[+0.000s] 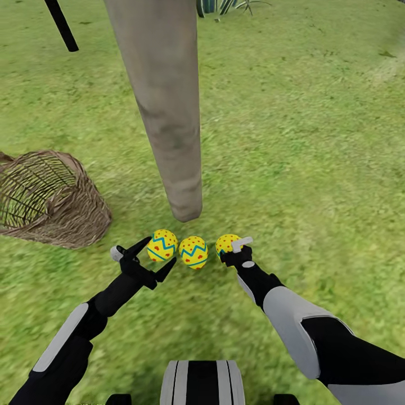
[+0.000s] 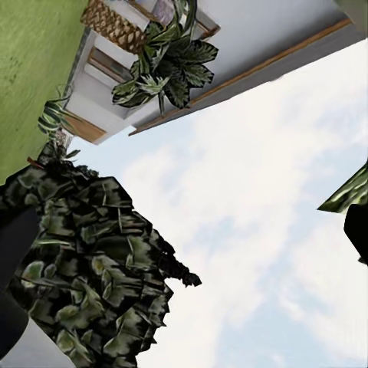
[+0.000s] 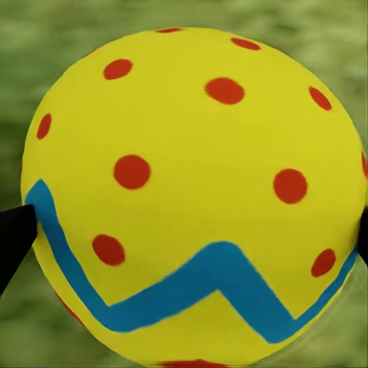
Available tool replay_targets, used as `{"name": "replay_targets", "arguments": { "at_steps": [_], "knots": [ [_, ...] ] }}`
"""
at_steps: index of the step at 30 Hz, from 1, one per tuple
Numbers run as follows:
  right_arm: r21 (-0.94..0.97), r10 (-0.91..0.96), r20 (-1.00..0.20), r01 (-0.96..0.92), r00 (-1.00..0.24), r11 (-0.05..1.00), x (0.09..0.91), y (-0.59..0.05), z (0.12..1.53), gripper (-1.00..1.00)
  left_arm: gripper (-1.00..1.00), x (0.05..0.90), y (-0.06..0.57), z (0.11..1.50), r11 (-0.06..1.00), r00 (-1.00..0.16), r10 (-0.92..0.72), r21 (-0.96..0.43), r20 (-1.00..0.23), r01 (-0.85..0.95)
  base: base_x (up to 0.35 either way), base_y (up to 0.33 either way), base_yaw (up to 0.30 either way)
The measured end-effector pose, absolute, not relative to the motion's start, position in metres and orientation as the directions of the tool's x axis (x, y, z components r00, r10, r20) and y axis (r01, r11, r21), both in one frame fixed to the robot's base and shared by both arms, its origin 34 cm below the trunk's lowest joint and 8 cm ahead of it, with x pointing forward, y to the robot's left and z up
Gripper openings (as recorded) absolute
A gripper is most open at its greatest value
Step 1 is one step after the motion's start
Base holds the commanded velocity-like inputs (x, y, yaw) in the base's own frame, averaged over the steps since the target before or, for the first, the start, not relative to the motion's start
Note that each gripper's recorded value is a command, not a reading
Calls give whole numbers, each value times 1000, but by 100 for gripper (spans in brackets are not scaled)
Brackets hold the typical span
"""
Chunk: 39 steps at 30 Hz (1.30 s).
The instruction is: Take the three Easter eggs out of the wicker basket on the lawn in the garden, then place them on the lawn next to a single tree (choose any tree) so that all three eggs are next to the same tree and none are left in the basket.
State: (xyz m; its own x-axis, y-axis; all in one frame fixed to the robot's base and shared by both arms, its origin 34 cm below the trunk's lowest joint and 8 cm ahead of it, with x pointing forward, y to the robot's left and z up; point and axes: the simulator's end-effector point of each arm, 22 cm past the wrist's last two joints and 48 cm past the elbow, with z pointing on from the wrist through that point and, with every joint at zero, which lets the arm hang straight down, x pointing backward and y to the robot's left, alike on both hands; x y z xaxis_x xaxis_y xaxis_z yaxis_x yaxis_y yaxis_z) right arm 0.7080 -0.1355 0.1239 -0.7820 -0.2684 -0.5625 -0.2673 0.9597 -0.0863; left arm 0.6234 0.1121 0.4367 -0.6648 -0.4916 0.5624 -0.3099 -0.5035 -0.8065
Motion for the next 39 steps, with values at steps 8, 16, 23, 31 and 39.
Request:
{"name": "replay_targets", "arguments": {
  "at_steps": [8,16,23,31,39],
  "knots": [
    [-85,-266,-564,-266,-782,960,708,-135,124,-100,100,623,112,435,-504,-662,-493,-805,565,-312,0,0,2],
    [-85,-274,-565,-276,-778,957,708,-134,124,-100,100,622,118,430,-500,-653,-500,-805,569,-319,0,0,0],
    [-88,-280,-563,-281,-777,956,708,-134,124,-100,100,615,123,419,-485,-638,-508,-805,578,-342,0,0,0],
    [-84,-282,-563,-286,-777,954,707,-133,124,100,100,615,124,419,-485,-637,-509,-805,578,-343,0,0,0],
    [-83,-283,-560,-287,-779,954,706,-134,123,100,100,615,124,420,-488,-638,-508,-804,579,-340,0,0,0]
  ]
}}
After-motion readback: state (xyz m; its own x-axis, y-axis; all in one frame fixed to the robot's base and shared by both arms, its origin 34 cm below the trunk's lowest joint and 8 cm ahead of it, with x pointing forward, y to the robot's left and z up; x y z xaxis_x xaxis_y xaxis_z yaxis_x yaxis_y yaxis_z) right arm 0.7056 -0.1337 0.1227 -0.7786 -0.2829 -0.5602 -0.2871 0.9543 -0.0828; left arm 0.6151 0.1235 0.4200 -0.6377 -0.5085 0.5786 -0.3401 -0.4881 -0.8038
